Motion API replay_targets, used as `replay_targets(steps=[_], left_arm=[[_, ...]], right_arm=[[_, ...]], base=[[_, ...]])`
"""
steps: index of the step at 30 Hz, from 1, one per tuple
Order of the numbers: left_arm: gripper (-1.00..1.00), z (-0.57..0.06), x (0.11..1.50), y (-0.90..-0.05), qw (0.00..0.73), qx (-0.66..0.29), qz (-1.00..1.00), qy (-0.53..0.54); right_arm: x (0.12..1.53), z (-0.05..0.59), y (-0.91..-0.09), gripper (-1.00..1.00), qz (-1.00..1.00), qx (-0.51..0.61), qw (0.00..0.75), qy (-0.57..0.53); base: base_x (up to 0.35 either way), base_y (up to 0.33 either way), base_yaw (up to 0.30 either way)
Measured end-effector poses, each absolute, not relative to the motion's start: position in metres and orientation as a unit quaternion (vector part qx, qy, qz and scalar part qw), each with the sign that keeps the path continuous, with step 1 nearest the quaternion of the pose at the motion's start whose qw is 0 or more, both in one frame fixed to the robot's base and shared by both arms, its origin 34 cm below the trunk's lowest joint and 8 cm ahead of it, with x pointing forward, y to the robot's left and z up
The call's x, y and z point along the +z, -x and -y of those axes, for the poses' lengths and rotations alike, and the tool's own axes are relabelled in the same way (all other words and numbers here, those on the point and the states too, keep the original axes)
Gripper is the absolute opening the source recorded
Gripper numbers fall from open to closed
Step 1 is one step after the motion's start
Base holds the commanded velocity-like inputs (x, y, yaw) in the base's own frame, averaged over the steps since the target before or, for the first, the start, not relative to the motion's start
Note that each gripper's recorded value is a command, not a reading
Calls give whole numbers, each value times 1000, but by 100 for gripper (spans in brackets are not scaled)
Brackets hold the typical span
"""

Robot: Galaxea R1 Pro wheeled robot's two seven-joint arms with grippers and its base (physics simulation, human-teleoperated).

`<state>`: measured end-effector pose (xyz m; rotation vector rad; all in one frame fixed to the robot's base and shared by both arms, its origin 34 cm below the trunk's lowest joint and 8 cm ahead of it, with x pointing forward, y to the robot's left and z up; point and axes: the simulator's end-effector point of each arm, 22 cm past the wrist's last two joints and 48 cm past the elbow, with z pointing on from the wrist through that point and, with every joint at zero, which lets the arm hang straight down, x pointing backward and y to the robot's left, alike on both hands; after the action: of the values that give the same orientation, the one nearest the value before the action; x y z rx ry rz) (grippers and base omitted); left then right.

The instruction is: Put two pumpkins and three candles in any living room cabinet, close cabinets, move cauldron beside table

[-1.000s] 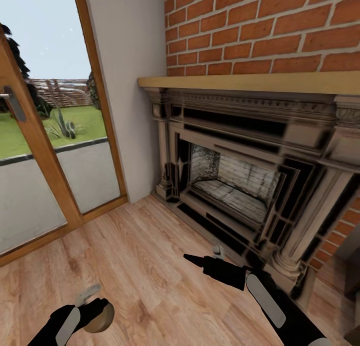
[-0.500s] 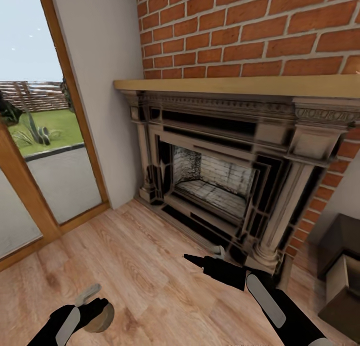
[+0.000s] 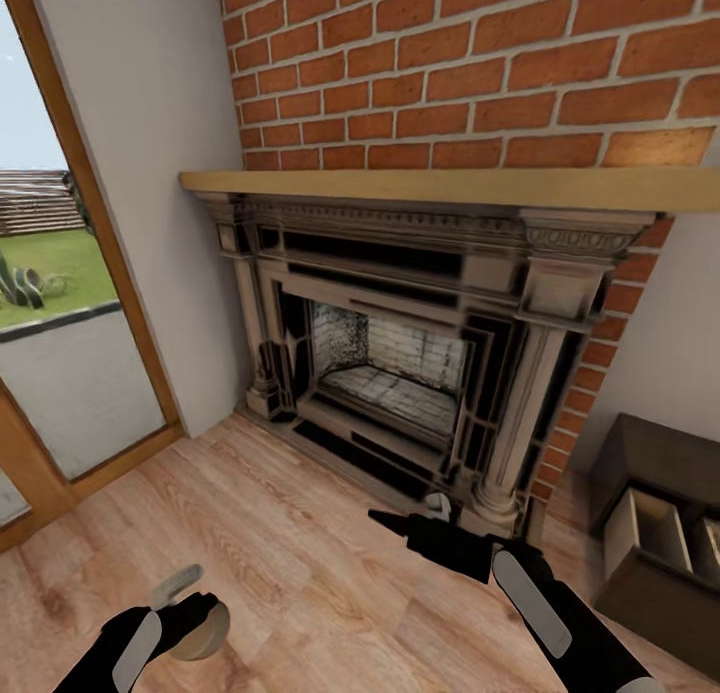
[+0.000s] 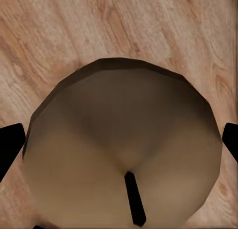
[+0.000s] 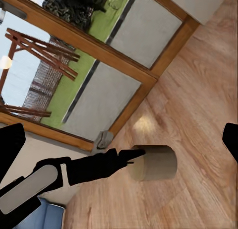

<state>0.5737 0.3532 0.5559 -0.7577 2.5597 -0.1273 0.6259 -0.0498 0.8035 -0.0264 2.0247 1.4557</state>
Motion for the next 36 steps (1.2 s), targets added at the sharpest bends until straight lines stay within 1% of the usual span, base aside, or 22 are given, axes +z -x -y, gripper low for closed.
replay_targets(steps=[4,9,11,14,18,23,27,31,36], left_arm=[[-100,-354,558,-575,235,-47,-931,277],[-100,-353,560,-576,237,-49,-930,278],[-100,-353,561,-576,237,-50,-930,278],[-100,-348,562,-577,237,-51,-930,276],[-100,-332,559,-576,233,-57,-931,274],[-100,-327,560,-576,233,-59,-932,271],[-100,-327,561,-576,234,-59,-932,271],[-100,-327,561,-576,234,-59,-932,271],[-100,-325,560,-575,233,-60,-932,271]], right_arm=[[806,53,-630,100,-766,549,334,10],[775,55,-622,100,-785,535,312,-1],[766,61,-624,100,-789,525,317,-9],[747,76,-628,100,-798,502,334,-23],[698,98,-617,100,-830,451,328,-23],[661,121,-607,100,-849,413,328,-35],[633,145,-598,100,-858,383,338,-51],[623,154,-593,100,-862,370,341,-58],[596,174,-576,100,-875,346,328,-79]], base=[[0,0,-203],[0,0,-180],[0,0,-177],[0,0,-178],[0,0,-179],[0,0,-191],[0,0,-257],[0,0,-283],[0,0,-289]])
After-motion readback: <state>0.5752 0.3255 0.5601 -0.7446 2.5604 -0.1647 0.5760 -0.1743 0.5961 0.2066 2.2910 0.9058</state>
